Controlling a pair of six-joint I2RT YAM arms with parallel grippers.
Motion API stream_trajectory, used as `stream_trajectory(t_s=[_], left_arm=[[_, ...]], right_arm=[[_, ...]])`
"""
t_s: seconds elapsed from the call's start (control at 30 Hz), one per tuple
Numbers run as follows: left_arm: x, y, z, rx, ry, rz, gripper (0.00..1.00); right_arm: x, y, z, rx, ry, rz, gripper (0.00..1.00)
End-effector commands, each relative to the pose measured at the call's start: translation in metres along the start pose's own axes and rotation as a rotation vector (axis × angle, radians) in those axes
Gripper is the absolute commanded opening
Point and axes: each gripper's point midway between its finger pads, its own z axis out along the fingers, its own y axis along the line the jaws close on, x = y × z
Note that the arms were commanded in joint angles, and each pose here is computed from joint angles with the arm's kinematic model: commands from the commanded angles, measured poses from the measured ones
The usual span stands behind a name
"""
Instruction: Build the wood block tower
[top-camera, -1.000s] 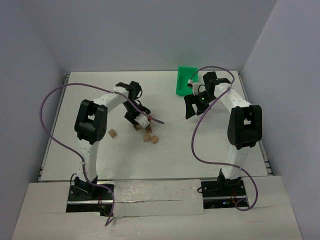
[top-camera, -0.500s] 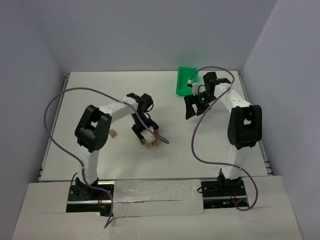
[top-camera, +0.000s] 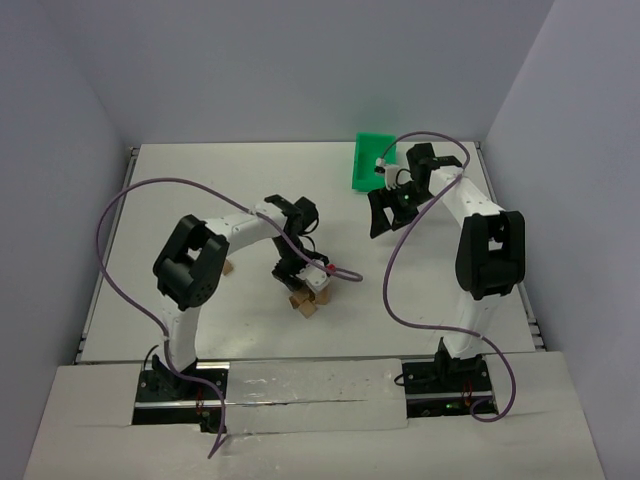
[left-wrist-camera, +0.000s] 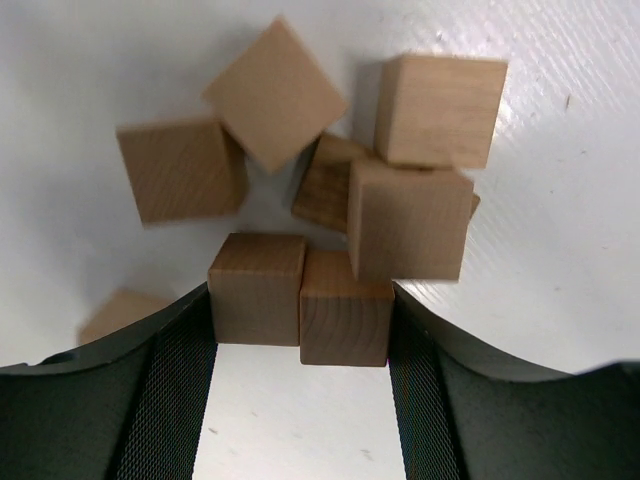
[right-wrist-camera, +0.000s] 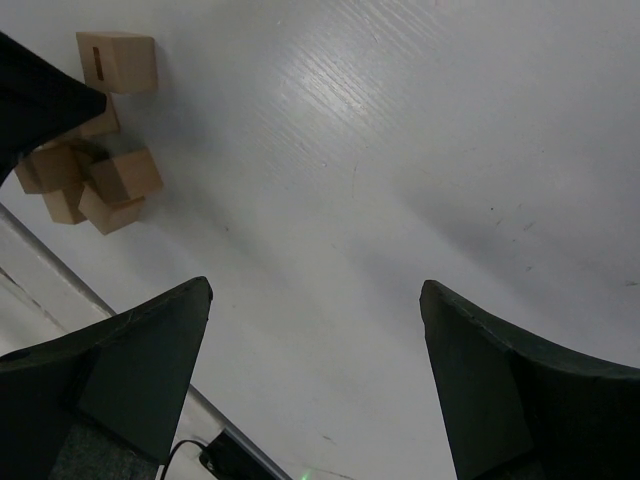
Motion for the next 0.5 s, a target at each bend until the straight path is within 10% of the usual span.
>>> stream_trajectory(t_s=[0.0, 0.47], left_arm=[[-0.002, 0.001, -0.041, -0.086, -0.086, -0.22, 0.0], [0.046, 0.065, -0.103, -0.514, -0.16, -0.784, 0.0]], right_arm=[[-0.007, 0.015, -0.019, -0.012, -0.053, -0.019, 0.92], [-0.026, 0.032, -0.007, -0.037, -0.056, -0.044, 0.92]])
